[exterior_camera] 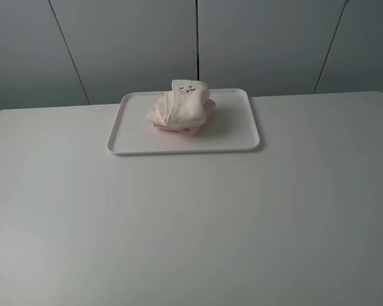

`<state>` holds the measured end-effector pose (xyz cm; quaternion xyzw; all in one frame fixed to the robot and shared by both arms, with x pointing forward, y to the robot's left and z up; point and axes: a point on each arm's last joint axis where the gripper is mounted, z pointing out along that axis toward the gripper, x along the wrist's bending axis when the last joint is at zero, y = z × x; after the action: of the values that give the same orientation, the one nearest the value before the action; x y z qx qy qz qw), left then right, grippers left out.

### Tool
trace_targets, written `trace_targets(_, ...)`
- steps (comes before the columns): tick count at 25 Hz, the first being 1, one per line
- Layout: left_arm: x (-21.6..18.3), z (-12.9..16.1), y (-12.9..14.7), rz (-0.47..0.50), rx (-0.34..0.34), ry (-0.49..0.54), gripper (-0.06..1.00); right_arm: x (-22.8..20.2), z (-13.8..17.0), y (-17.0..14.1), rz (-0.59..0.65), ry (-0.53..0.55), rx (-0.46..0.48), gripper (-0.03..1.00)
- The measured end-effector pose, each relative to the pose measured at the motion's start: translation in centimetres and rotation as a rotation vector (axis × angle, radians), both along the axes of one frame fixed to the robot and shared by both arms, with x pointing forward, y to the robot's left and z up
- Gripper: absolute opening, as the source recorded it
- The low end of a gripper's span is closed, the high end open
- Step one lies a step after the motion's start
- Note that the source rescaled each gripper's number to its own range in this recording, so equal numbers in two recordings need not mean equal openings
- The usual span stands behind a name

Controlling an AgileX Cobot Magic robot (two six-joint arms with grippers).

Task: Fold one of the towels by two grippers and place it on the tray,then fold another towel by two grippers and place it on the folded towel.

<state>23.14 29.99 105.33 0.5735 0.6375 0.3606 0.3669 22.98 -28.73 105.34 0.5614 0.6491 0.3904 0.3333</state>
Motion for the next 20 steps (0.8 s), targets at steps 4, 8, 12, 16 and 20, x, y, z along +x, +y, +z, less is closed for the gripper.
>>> trace_targets(4, 0.0, 0.0, 0.0, 0.0, 0.0, 0.0, 1.0, 0.0, 0.0, 0.0, -0.001, 0.0, 0.002, 0.99)
trace_targets(8, 0.0, 0.0, 0.0, 0.0, 0.0, 0.0, 1.0, 0.0, 0.0, 0.0, -0.001, 0.0, 0.002, 0.99)
trace_targets(12, 0.0, 0.0, 0.0, 0.0, 0.0, 0.0, 1.0, 0.0, 0.0, 0.0, -0.001, 0.0, 0.002, 0.99)
trace_targets(16, 0.0, 0.0, 0.0, 0.0, 0.0, 0.0, 1.0, 0.0, 0.0, 0.0, -0.001, 0.0, 0.002, 0.99)
trace_targets(20, 0.0, 0.0, 0.0, 0.0, 0.0, 0.0, 1.0, 0.0, 0.0, 0.0, -0.001, 0.0, 0.002, 0.99)
